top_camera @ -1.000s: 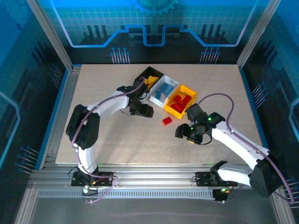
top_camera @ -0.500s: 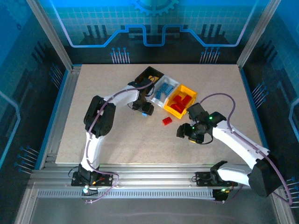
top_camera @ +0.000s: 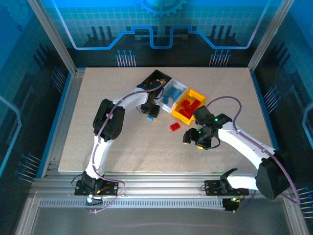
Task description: Sort the legos into containers by color
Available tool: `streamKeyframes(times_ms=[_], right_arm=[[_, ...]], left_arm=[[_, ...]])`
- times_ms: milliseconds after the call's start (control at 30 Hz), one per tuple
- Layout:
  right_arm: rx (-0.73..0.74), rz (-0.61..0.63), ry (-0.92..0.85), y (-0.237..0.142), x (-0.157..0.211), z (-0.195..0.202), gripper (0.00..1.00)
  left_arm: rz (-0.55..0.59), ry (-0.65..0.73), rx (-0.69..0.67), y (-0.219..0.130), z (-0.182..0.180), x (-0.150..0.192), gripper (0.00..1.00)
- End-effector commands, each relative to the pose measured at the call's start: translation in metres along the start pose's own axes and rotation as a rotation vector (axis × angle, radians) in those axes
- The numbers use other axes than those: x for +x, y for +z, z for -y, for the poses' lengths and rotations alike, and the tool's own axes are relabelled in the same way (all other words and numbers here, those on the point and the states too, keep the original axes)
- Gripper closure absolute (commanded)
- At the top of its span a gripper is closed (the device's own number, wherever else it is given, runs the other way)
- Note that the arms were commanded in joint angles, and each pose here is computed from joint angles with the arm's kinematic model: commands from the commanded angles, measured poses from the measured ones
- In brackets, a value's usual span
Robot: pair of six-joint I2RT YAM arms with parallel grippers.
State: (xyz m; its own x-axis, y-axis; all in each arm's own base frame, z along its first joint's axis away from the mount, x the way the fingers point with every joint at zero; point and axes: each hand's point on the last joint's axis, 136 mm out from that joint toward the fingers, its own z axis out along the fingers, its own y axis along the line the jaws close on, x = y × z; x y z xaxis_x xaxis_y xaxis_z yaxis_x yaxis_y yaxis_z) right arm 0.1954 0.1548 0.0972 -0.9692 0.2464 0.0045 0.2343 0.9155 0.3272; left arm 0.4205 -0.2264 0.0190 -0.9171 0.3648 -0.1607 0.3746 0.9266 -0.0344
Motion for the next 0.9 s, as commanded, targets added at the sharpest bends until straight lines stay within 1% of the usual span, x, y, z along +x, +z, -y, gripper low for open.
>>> streamKeyframes(times_ms=[0,100,167,300,433,533,633,767,867], right_arm=[[-0.027,-0.001,-0.011,-0.004,-0.005,-0.011,0.32],[-0.026,-0.003,-0.018,-0.002,-0.006,-0.015,0.32],[-0.023,-0.004,-0.018,-0.001,-0.006,-0.016,0.32],[-0.022,0.0,-0.02,0.0,-0.006,-0.019,0.32],[-0.024,0.008,-0.01,0.002,-0.007,-0.019,0.31],[-0.032,0.011,-0.001,0.005,-0.007,-0.02,0.31],[-0.039,0.013,0.005,0.007,-0.007,-0.022,0.31],[-0.034,0.019,0.001,0.004,-0.008,-0.023,0.31],[-0.026,0.029,-0.005,0.0,-0.009,-0.022,0.31]], left_arm=[[-0.027,-0.014,0.005,-0.002,-0.001,0.006,0.76],[-0.009,-0.061,0.036,-0.017,-0.001,0.008,0.76],[0.006,-0.108,0.082,-0.03,0.002,0.01,0.76],[0.041,-0.191,0.234,-0.06,0.02,0.014,0.76],[0.102,-0.256,0.371,-0.099,0.036,0.007,0.75],[0.165,-0.297,0.437,-0.125,0.039,-0.012,0.74],[0.223,-0.315,0.479,-0.143,0.04,-0.038,0.73],[0.259,-0.338,0.524,-0.148,0.045,-0.075,0.73],[0.286,-0.378,0.568,-0.144,0.05,-0.101,0.73]])
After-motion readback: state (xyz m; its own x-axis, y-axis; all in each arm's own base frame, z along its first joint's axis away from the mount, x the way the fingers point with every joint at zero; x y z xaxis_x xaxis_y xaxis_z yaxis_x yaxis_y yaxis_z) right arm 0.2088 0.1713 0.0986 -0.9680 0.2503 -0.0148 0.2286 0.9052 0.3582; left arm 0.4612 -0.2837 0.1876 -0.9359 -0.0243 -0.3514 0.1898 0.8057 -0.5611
